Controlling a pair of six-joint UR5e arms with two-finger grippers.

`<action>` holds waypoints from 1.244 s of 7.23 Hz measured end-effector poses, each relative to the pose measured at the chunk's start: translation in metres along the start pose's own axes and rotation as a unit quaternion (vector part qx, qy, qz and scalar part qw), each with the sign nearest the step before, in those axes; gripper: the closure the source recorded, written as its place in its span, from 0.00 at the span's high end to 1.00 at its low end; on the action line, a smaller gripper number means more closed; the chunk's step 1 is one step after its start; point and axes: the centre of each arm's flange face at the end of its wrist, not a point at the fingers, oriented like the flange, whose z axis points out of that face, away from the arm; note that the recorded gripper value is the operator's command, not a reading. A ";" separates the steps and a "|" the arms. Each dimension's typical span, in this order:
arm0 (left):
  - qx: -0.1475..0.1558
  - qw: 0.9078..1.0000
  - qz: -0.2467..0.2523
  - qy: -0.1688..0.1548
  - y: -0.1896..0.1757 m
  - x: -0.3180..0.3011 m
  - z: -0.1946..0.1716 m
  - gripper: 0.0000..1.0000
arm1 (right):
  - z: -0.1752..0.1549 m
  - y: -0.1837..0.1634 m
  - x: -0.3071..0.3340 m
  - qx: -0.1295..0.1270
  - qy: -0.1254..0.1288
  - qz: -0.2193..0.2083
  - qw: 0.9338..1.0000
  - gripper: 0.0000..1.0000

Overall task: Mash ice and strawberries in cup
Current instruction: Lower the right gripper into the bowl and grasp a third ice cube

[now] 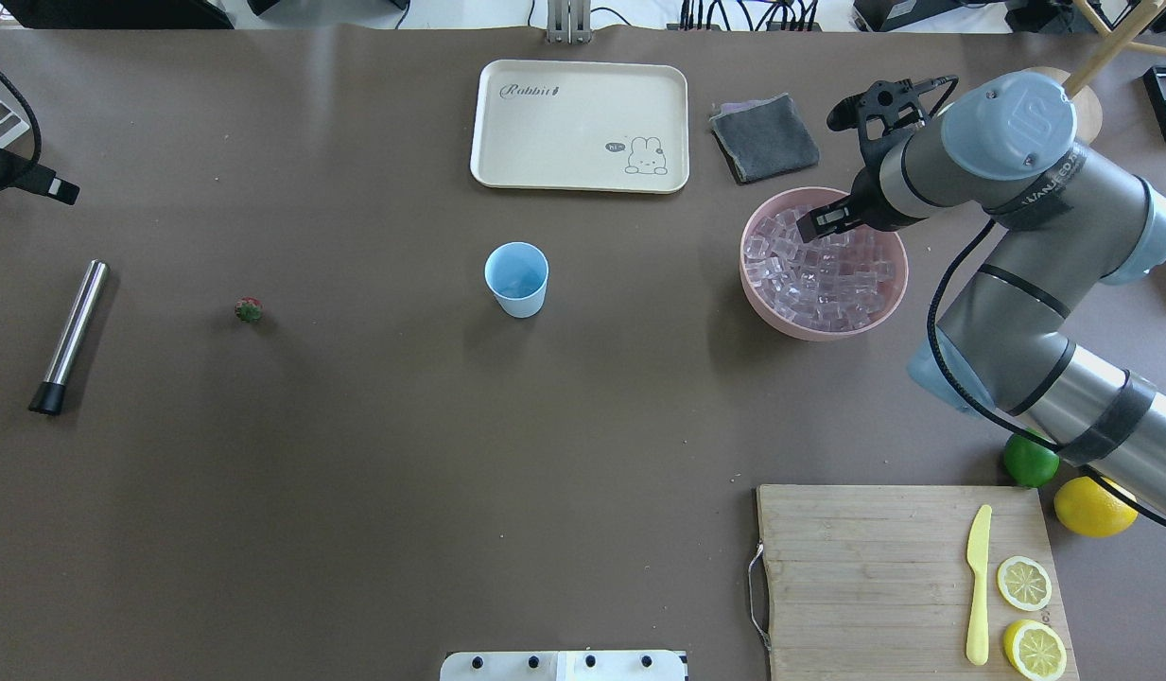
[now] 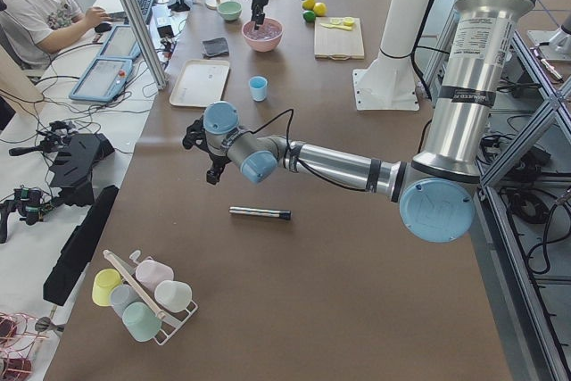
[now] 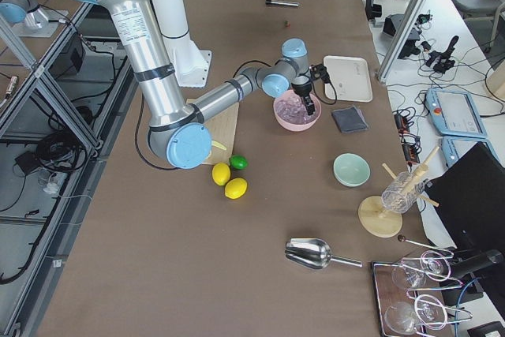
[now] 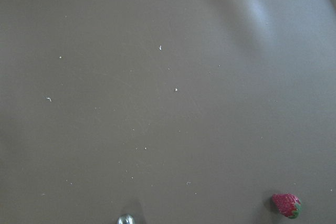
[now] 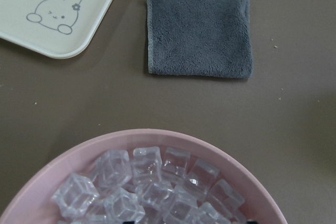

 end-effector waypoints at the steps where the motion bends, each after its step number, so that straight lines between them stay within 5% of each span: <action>1: 0.000 1.000 -0.001 0.000 -0.001 0.001 0.000 0.97 | -0.004 -0.004 -0.010 0.006 -0.005 -0.003 1.000 0.79; 6: 0.012 1.000 -0.001 -0.022 -0.012 -0.001 0.001 0.97 | -0.003 0.002 -0.033 -0.017 -0.049 -0.036 0.998 0.79; 9: 0.018 0.999 -0.003 -0.039 -0.013 -0.004 0.003 0.97 | 0.015 0.011 -0.027 -0.024 -0.099 -0.059 0.993 0.85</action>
